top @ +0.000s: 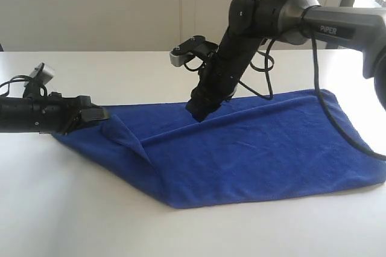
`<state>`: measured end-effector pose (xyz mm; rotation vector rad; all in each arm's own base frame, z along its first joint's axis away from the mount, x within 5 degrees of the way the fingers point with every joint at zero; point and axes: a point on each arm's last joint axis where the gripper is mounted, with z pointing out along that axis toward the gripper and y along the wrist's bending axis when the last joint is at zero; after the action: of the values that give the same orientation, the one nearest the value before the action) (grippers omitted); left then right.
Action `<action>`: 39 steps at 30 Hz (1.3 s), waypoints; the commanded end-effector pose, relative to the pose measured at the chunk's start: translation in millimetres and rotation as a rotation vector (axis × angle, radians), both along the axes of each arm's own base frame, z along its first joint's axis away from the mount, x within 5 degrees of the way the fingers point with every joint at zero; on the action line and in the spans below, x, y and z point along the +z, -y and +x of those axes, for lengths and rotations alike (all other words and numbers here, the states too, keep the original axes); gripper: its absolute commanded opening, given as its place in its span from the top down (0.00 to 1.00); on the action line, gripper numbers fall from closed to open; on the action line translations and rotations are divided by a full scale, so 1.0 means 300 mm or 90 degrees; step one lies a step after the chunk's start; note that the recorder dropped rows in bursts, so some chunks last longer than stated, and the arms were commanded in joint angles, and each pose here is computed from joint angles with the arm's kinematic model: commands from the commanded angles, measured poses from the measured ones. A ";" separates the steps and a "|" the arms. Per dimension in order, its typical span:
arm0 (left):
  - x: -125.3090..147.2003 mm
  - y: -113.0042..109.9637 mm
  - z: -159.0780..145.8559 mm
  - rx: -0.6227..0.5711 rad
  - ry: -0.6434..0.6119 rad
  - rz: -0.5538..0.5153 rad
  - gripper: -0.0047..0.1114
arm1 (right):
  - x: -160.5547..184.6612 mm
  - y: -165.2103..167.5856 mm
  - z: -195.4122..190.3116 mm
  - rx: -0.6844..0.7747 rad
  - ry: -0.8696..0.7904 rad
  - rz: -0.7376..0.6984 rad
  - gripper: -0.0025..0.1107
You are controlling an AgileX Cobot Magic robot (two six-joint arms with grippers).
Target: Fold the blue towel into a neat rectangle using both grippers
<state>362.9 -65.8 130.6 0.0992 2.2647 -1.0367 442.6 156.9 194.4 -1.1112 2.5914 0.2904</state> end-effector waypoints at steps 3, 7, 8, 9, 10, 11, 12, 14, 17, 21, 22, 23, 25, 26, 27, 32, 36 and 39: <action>-0.019 0.003 0.015 -0.013 0.003 0.029 0.55 | 0.012 0.008 -0.003 -0.010 -0.007 0.011 0.60; -0.023 -0.002 0.018 -0.013 0.012 0.048 0.55 | 0.009 0.008 -0.002 -0.010 -0.007 0.011 0.60; -0.023 0.000 0.017 -0.014 0.012 0.049 0.55 | 0.009 0.008 -0.002 -0.010 -0.005 0.011 0.60; -0.023 0.000 0.017 -0.015 0.014 0.050 0.55 | 0.010 0.008 -0.001 -0.011 -0.004 0.012 0.60; -0.024 -0.001 0.018 -0.014 0.013 0.052 0.55 | 0.010 0.007 0.001 -0.012 -0.001 0.012 0.60; -0.024 -0.001 0.018 -0.013 0.013 0.053 0.55 | 0.010 0.007 0.001 -0.012 0.000 0.013 0.60; -0.027 -0.001 0.018 -0.013 0.011 0.053 0.55 | 0.010 0.007 0.002 -0.013 0.002 0.013 0.60; -0.033 0.000 0.019 -0.015 0.009 0.051 0.55 | 0.010 0.007 0.003 -0.013 0.003 0.013 0.60; -0.052 0.006 0.023 -0.024 0.002 0.036 0.55 | 0.010 0.007 0.003 -0.013 0.003 0.013 0.60; -0.075 0.009 0.026 -0.020 -0.010 0.018 0.55 | 0.010 0.007 0.003 -0.013 0.003 0.013 0.60; -0.075 0.009 0.027 -0.019 -0.010 0.019 0.55 | 0.010 0.007 0.002 -0.012 0.002 0.013 0.60; -0.075 0.009 0.027 -0.019 -0.010 0.019 0.55 | 0.010 0.007 0.002 -0.012 0.002 0.013 0.60; -0.073 0.009 0.028 -0.015 -0.009 0.013 0.55 | 0.007 0.007 0.000 -0.012 -0.005 0.013 0.61; -0.072 0.009 0.029 -0.014 -0.006 0.012 0.55 | -0.002 0.006 -0.001 -0.011 -0.012 0.013 0.62; -0.071 0.009 0.031 -0.012 -0.003 0.011 0.55 | -0.011 0.005 -0.002 -0.010 -0.021 0.013 0.64; -0.070 0.009 0.032 -0.012 0.001 0.012 0.55 | -0.113 -0.019 -0.018 -0.009 -0.121 0.038 0.72; -0.069 0.008 0.033 -0.011 0.004 0.012 0.57 | -0.181 -0.031 -0.028 -0.002 -0.177 0.047 0.81; -0.069 0.008 0.033 -0.011 0.004 0.012 0.66 | -0.225 -0.039 -0.036 0.015 -0.202 0.039 0.89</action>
<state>371.3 -66.0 105.8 0.1237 2.3003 -1.0018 434.6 166.9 134.0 -1.1213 2.8029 0.5557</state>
